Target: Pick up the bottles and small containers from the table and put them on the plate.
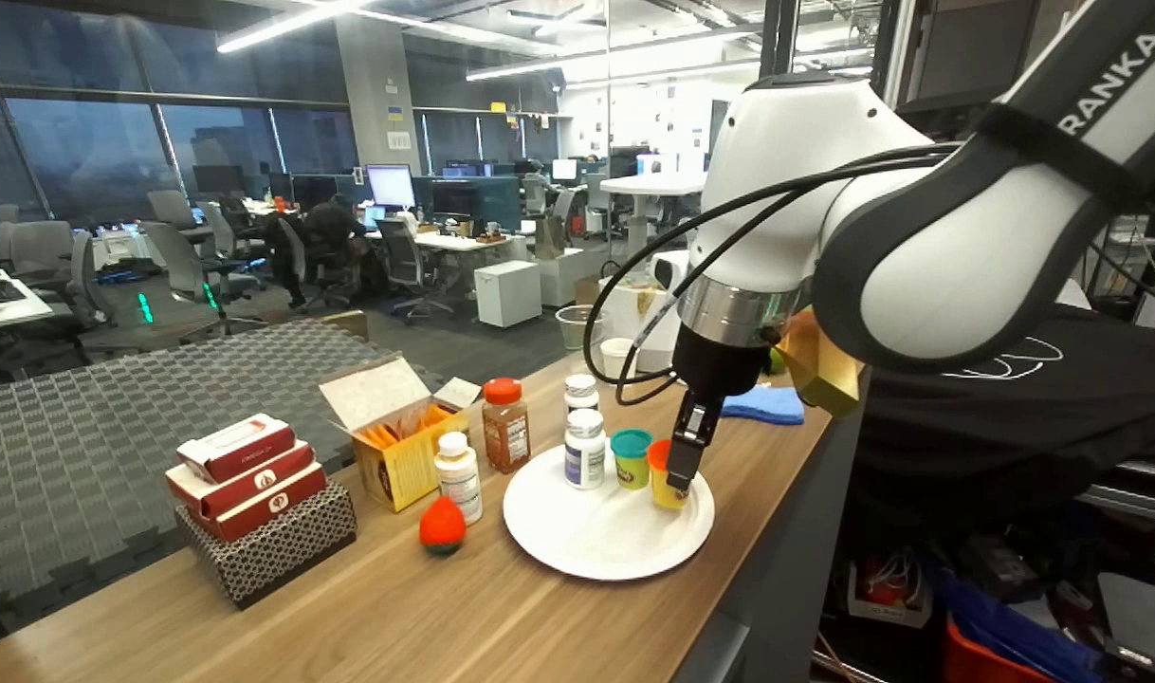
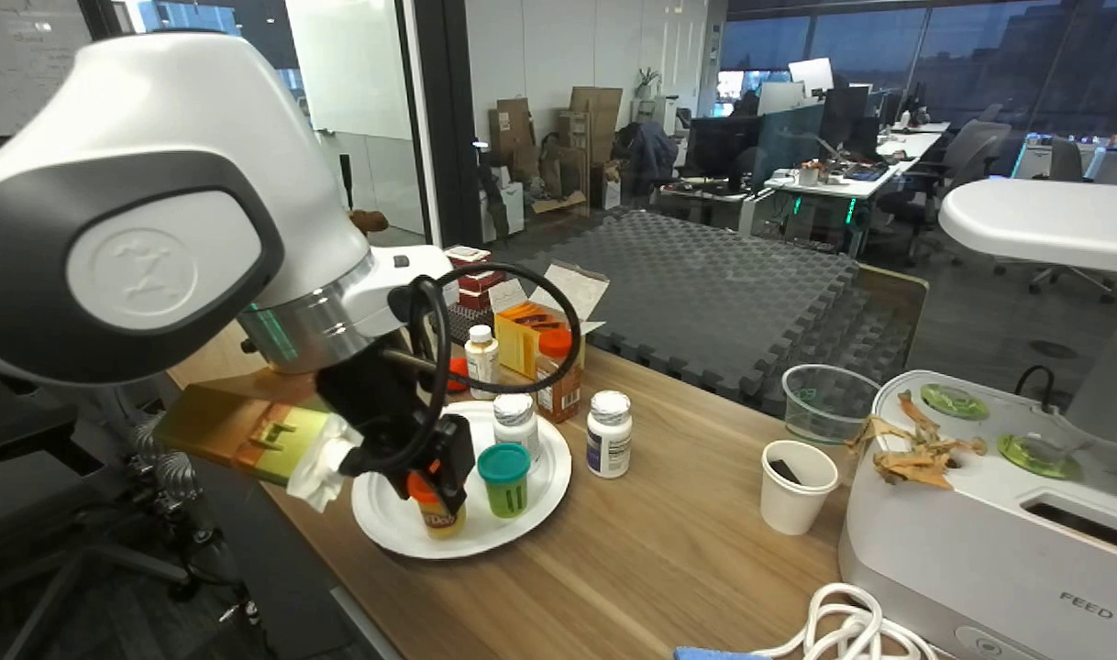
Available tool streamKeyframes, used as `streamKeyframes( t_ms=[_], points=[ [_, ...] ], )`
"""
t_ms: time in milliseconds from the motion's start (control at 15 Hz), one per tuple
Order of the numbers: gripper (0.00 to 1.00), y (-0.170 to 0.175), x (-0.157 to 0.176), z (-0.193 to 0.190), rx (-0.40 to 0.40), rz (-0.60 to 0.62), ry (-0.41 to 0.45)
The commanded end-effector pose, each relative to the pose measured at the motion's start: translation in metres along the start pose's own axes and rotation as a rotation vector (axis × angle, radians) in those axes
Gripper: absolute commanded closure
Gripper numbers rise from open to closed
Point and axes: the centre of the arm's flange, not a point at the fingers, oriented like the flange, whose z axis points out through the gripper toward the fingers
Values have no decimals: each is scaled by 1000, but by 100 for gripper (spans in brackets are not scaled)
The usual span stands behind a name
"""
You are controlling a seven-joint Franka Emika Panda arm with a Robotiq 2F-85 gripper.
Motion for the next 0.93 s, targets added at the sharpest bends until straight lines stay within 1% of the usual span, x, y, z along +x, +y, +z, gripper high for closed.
streamKeyframes(
  t_ms=[0,467,533,600,800,867],
  points=[
    [73,4,-4,1,12,-3,-2],
    [73,2,-5,3,12,-6,-3],
    [40,2,-5,2,11,-10,-2],
    [22,2,-5,2,8,-17,-1],
    [1,1,-3,-1,6,-18,7],
    [0,1,-3,-1,7,-18,8]
  ],
)
